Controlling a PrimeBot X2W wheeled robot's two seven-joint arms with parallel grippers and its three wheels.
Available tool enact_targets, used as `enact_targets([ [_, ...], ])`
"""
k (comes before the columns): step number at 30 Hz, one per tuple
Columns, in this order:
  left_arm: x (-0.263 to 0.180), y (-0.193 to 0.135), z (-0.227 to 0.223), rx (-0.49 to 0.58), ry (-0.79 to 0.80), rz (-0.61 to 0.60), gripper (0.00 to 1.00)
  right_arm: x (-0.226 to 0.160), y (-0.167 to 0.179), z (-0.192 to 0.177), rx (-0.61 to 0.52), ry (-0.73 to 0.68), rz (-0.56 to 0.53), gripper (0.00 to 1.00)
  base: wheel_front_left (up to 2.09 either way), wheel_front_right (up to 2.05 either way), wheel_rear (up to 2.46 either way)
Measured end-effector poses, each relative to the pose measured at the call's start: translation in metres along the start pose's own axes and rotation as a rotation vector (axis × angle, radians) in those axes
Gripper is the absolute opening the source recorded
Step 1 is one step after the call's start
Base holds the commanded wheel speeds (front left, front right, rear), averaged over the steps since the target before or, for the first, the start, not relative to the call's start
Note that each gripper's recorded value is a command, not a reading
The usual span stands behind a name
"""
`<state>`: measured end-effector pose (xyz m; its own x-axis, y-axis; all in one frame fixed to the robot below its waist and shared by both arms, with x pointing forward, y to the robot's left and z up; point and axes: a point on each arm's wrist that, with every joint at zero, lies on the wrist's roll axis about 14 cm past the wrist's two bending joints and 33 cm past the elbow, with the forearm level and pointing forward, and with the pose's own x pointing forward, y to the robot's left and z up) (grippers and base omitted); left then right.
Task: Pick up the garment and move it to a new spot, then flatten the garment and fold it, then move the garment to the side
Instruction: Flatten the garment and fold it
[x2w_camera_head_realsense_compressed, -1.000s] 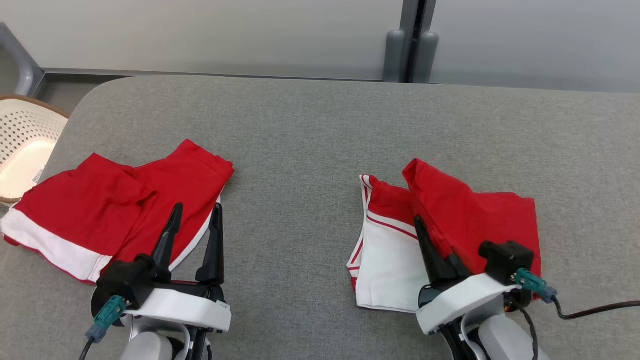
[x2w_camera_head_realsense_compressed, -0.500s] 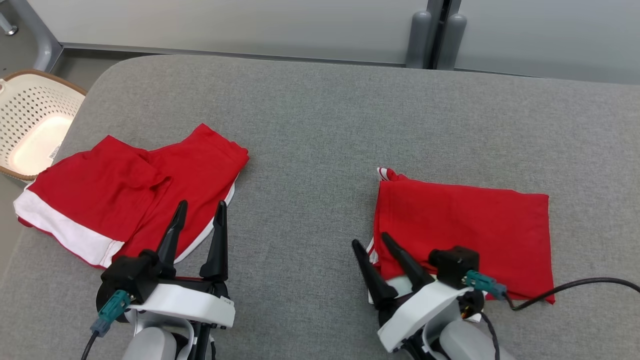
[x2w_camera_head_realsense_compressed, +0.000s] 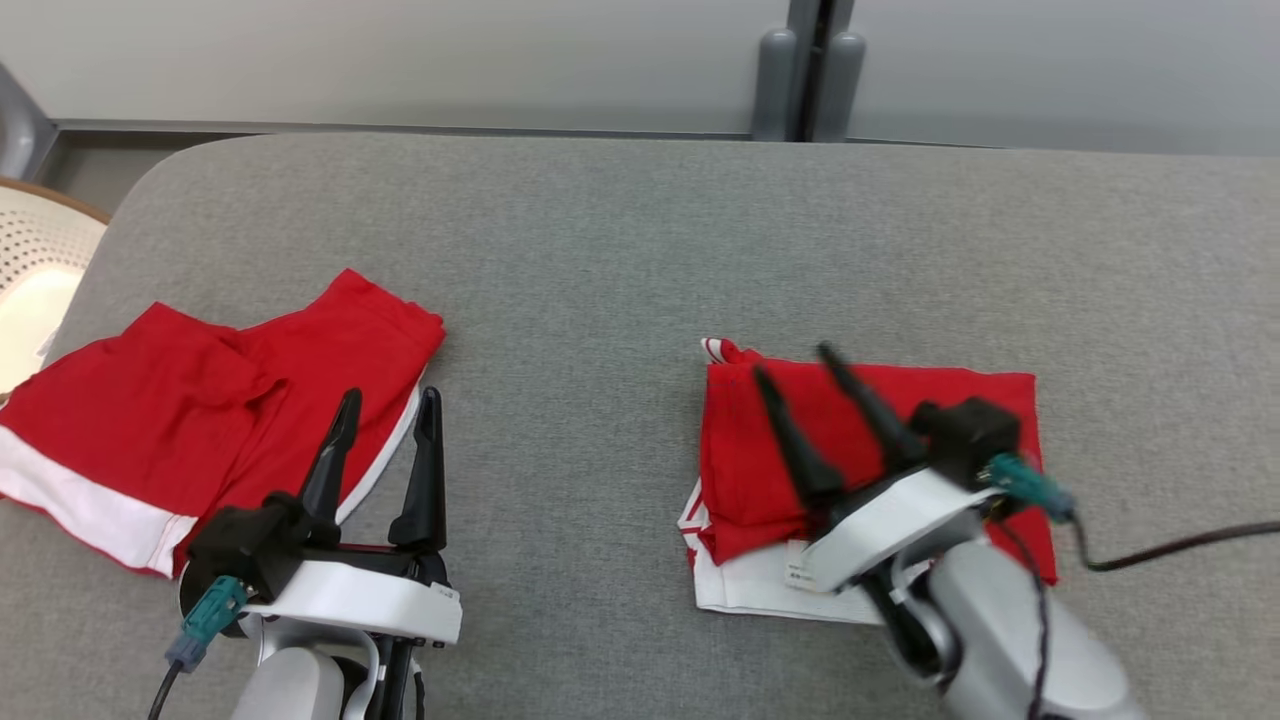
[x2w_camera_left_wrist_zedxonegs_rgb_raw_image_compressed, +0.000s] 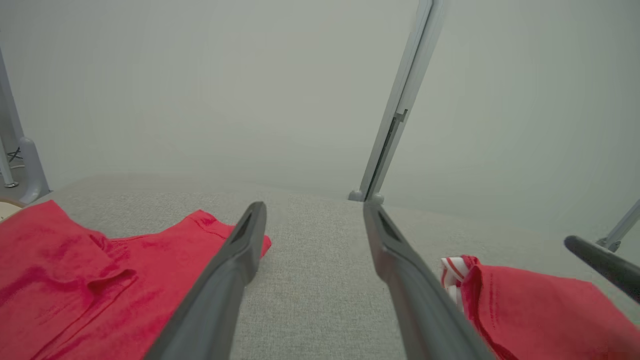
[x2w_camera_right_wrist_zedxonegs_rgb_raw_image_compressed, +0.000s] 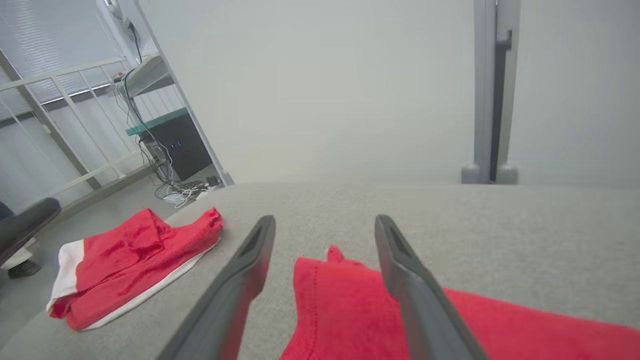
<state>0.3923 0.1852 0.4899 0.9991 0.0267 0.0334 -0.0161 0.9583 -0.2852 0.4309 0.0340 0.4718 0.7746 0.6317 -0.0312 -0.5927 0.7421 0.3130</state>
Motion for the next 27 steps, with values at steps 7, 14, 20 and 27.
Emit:
enact_targets([
  [7, 0.010, -0.016, 0.009, -0.008, -0.033, -0.048, 1.00, -0.039, -0.076, 0.038, -0.257, -0.075, -0.188, 1.00, 0.00, 0.00, 0.00],
  [14, 0.015, -0.025, 0.016, 0.004, -0.058, -0.066, 1.00, -0.075, -0.101, 0.056, -0.355, -0.117, -0.304, 1.00, 0.00, 0.00, 0.00],
  [20, 0.014, -0.027, 0.016, 0.048, -0.061, -0.071, 1.00, -0.098, -0.109, 0.055, -0.332, -0.134, -0.383, 1.00, 0.00, 0.00, 0.00],
  [27, 0.013, -0.029, 0.015, 0.077, -0.059, -0.077, 1.00, -0.104, -0.109, 0.054, -0.318, -0.139, -0.405, 1.00, 0.00, 0.00, 0.00],
])
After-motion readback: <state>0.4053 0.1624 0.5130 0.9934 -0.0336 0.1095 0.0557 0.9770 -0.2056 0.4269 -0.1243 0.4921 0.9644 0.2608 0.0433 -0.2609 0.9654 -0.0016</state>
